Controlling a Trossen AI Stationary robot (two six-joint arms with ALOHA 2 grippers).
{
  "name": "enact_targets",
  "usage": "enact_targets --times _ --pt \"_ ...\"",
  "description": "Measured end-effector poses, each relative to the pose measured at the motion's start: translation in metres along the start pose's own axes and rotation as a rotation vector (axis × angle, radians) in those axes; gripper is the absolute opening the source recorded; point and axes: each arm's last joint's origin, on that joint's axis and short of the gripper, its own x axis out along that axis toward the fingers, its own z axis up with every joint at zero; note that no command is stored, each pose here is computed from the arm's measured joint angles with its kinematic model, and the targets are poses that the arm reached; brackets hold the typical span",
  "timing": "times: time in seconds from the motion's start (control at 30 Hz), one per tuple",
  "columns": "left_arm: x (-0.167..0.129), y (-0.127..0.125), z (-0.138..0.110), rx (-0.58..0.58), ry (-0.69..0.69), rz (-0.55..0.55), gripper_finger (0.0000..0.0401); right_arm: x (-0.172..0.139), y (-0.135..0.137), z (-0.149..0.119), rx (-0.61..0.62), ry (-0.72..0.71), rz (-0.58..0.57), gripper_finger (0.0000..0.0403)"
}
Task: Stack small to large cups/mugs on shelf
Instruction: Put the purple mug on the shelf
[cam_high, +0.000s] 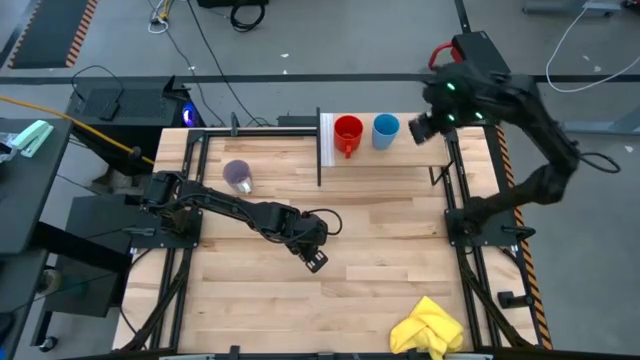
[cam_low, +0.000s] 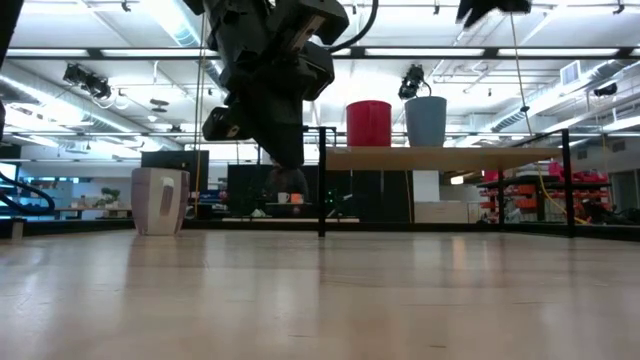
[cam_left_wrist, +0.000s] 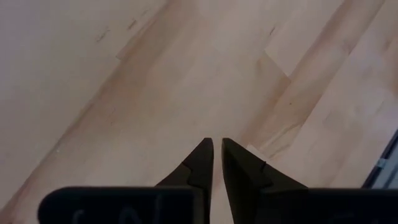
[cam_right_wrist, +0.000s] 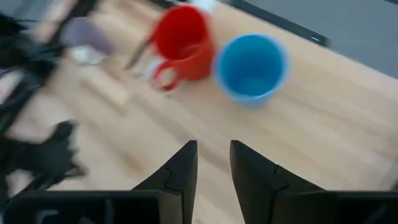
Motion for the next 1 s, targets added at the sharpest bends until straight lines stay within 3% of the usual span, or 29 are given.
enact_targets --times 0.23,0.4,0.7,0.87,1.0 --pt "0.000 0.001 0.001 -0.001 -0.023 0.018 0.0042 -0.039 0.030 -0.048 -0.086 -0.132 0.071 0.0103" --pt "0.000 0.001 0.002 0.050 -0.023 0.020 0.0036 -0.036 0.050 -0.080 -0.130 -0.179 0.059 0.0103" --pt "0.000 0.000 0.001 0.064 -0.025 0.016 0.0040 0.052 0.090 -0.170 -0.204 -0.108 -0.005 0.0103" --pt "0.000 -0.003 -0.004 0.076 -0.028 0.019 0.0036 0.110 0.102 -0.227 -0.181 -0.094 0.096 0.0103" --pt "0.000 -0.009 -0.013 0.102 -0.011 0.025 0.0031 0.141 0.104 -0.255 -0.127 -0.091 0.187 0.0103"
